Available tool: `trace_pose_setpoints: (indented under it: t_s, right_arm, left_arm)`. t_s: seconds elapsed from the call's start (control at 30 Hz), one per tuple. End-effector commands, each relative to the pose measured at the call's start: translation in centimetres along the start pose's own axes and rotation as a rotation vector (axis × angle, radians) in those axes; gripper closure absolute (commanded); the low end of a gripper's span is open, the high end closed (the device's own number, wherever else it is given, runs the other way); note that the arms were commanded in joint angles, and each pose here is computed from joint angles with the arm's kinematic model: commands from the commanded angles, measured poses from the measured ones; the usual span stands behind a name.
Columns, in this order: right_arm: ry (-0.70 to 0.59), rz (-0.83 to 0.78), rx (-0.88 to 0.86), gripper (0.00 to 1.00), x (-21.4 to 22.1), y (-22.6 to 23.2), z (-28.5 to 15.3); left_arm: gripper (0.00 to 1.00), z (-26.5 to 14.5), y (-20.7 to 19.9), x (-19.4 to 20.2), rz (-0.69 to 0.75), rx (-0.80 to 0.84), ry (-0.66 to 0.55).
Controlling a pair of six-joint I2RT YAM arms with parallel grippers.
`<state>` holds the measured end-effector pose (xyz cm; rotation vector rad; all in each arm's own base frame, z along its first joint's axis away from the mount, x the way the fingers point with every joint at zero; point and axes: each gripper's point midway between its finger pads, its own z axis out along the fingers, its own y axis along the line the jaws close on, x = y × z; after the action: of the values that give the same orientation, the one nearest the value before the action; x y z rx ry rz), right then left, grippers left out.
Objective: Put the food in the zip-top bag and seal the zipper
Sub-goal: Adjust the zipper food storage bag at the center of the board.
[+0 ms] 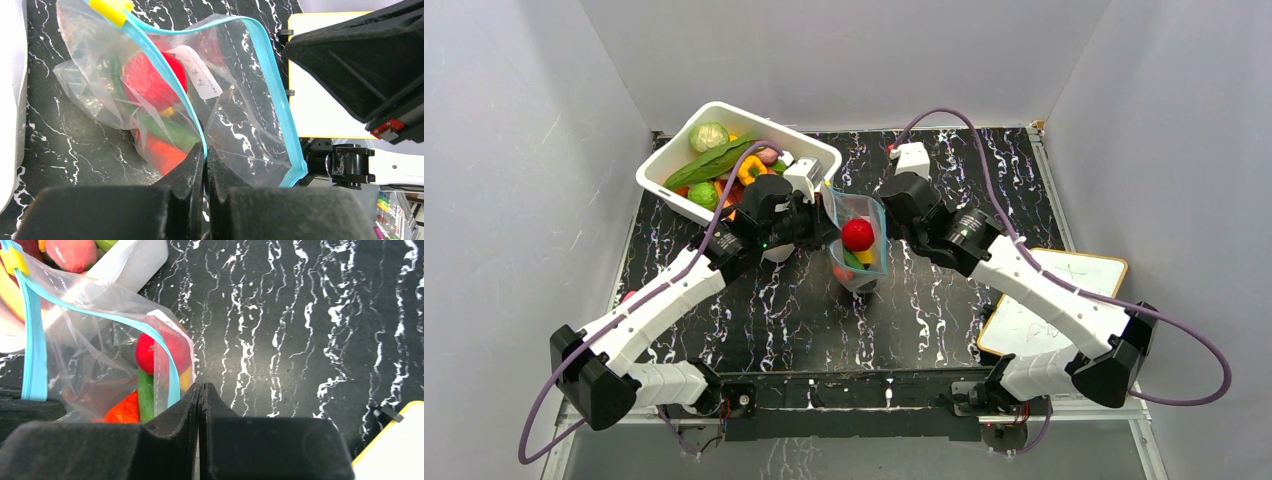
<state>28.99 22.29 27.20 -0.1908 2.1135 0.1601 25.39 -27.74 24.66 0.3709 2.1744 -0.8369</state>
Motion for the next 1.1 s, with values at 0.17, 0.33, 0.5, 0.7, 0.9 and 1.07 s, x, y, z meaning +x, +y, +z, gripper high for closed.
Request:
trace_pose_setpoints:
  t_s: [0.17,0.33,0.5,0.7,0.9,1.07]
  right_arm:
    - [-0.138,0.133,-0.081,0.73,-3.7,0.2,-2.7]
    - [-0.096,0.143,-0.091,0.66,-1.8,0.9,-1.2]
    - [-0.070,0.137,-0.124,0.65,-0.9,1.8,-0.3]
    - [-0.063,0.136,-0.118,0.81,-0.5,1.5,0.1]
    - [-0.114,0.141,-0.106,1.00,-1.8,0.2,-1.7]
    - [-0.177,0.211,-0.122,1.00,-4.6,-1.2,-5.7]
  left_arm:
    - [1.00,-1.0,-2.0,-0.8,-0.030,0.095,-0.042]
    - [1.00,-1.0,-2.2,-0.9,-0.028,0.103,-0.041]
    - [1.00,-1.0,-2.2,-0.8,-0.027,0.104,-0.040]
    - [1.00,-1.1,-2.0,-0.7,-0.028,0.100,-0.047]
    - [1.00,-0.8,-1.9,-0.2,-0.047,0.098,-0.029]
    - [1.00,-0.6,-2.3,-0.8,-0.061,0.098,-0.025]
